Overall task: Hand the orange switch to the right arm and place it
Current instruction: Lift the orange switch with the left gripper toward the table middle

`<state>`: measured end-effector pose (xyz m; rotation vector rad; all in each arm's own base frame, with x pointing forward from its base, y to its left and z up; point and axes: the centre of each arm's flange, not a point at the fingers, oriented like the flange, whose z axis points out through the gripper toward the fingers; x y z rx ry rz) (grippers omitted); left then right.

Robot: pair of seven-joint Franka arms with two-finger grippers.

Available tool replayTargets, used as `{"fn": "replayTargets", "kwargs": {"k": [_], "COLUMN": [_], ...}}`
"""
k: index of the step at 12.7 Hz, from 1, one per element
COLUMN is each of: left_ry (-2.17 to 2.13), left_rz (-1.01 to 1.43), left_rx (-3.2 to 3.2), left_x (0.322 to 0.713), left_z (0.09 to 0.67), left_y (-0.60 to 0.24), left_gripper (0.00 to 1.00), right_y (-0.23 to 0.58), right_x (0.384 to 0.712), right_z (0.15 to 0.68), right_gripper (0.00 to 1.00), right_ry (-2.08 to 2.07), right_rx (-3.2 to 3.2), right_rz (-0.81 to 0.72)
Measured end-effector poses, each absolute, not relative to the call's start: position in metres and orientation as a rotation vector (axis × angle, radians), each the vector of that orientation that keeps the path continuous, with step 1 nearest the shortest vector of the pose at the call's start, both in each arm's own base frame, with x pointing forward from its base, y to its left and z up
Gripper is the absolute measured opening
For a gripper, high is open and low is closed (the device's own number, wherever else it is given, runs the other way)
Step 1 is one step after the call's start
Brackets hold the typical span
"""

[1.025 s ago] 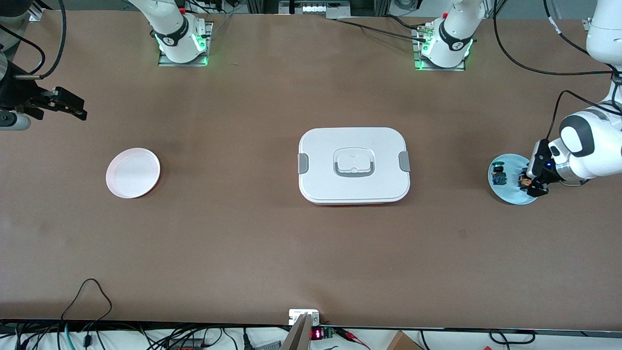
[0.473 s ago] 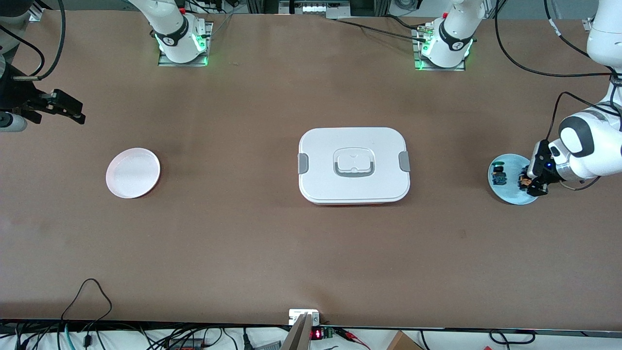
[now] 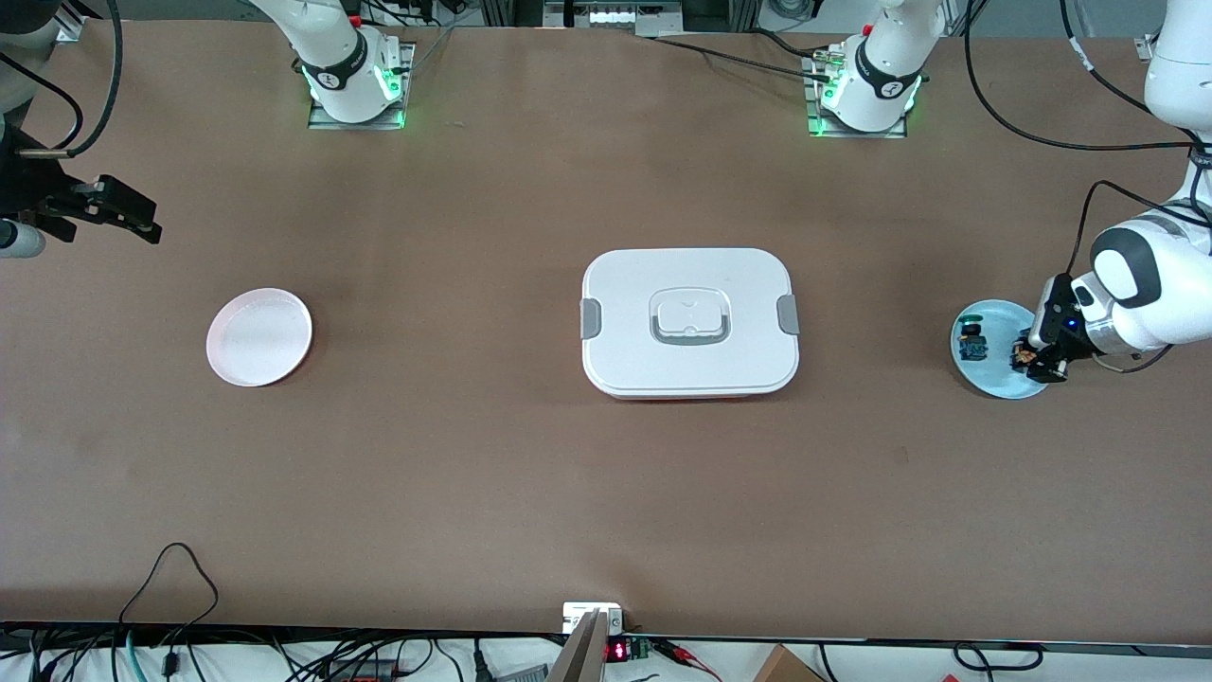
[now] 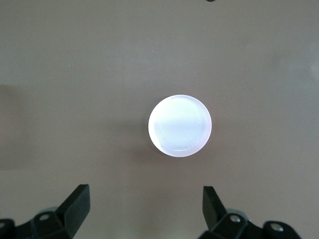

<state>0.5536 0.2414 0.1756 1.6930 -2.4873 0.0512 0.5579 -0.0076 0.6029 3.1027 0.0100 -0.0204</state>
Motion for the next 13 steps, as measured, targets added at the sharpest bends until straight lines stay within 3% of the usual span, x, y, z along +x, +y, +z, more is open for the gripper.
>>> {"fn": "replayTargets", "kwargs": {"k": [4,9,13], "left_ry": [-2.397,-2.191,-1.778], "left_rz": [0.114,0.281,0.444], "left_rx": [1.739,1.769,1.652], "left_x": [0.557,0.598,0.597], "left_z": [0.186,0.267,0.288], "left_y": [0.252,0.257,0.198], "left_gripper": [0.73,0.73,0.73], "right_y": [-0.008,-0.014,-0.002], "right_x": [0.558,0.561,0.573], "right_z": [0.603,0.602,0.585], "right_gripper": [1.00,1.00,1.00], "right_ry": [0.008,-0.006,0.031], "right_rx": [3.103,3.103,3.100], "right_rz": [-0.024,-0.006,-0.011]}}
